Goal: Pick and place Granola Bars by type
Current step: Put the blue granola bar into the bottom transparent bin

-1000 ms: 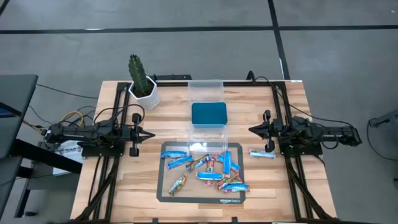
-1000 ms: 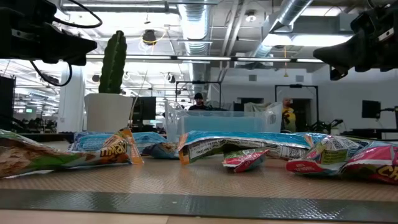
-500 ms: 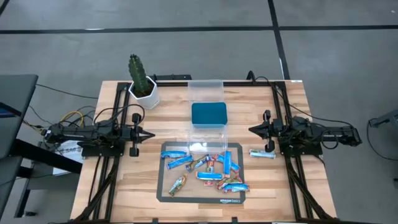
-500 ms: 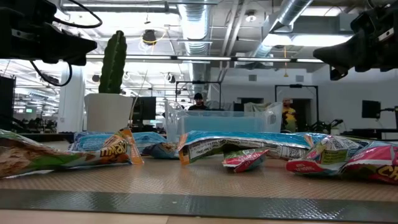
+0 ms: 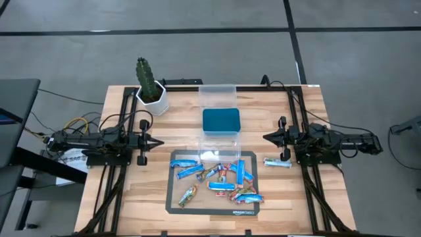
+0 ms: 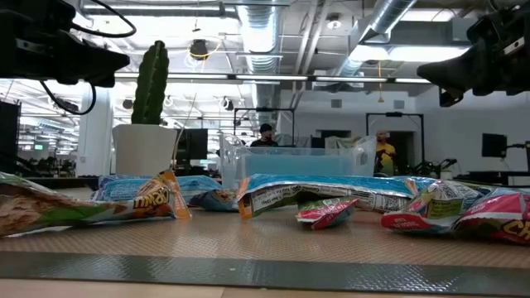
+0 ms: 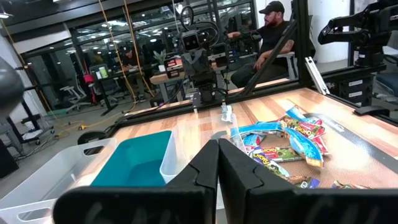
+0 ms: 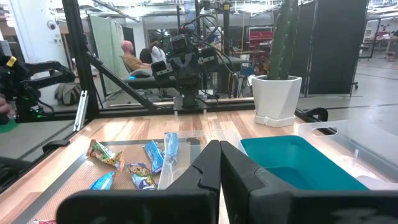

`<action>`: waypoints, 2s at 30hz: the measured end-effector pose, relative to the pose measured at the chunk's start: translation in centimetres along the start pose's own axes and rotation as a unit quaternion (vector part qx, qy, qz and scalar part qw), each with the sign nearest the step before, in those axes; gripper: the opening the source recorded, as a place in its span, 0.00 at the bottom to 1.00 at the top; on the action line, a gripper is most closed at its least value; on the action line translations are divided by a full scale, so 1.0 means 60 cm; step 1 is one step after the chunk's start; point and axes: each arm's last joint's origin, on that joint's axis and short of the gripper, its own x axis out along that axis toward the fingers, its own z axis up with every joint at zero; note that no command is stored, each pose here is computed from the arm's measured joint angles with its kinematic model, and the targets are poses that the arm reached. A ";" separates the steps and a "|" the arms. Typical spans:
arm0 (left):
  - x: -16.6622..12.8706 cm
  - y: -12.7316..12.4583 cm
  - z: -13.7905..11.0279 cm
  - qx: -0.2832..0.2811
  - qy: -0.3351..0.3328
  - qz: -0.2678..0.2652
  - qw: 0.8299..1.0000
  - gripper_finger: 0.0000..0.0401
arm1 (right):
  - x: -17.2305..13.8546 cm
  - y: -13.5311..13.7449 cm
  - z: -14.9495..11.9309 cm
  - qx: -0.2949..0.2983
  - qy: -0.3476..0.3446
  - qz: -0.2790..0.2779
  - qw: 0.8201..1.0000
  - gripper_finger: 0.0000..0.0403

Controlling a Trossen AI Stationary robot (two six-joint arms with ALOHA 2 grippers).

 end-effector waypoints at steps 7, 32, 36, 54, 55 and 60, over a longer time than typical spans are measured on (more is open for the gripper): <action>0.000 -0.001 0.000 -0.046 -0.001 -0.010 0.999 0.00 | 0.000 0.000 0.000 0.000 0.000 0.000 1.000 0.00; 0.000 0.002 0.003 -0.259 -0.011 0.012 0.966 0.00 | 0.000 0.000 0.000 0.000 0.000 0.000 1.000 0.00; -0.002 0.007 0.007 -0.253 0.005 0.050 0.966 0.00 | 0.000 0.000 0.000 0.000 0.000 0.000 1.000 0.00; 0.068 0.030 0.097 -0.236 0.193 0.136 0.943 0.24 | 0.000 0.000 0.000 0.000 0.000 0.000 1.000 0.00; 0.076 0.030 0.101 -0.232 0.215 0.135 0.939 0.25 | 0.000 0.000 0.000 0.000 0.000 0.000 1.000 0.00; 0.118 0.027 0.119 -0.210 0.323 0.114 0.916 0.29 | 0.000 0.000 0.000 0.000 0.000 0.000 1.000 0.00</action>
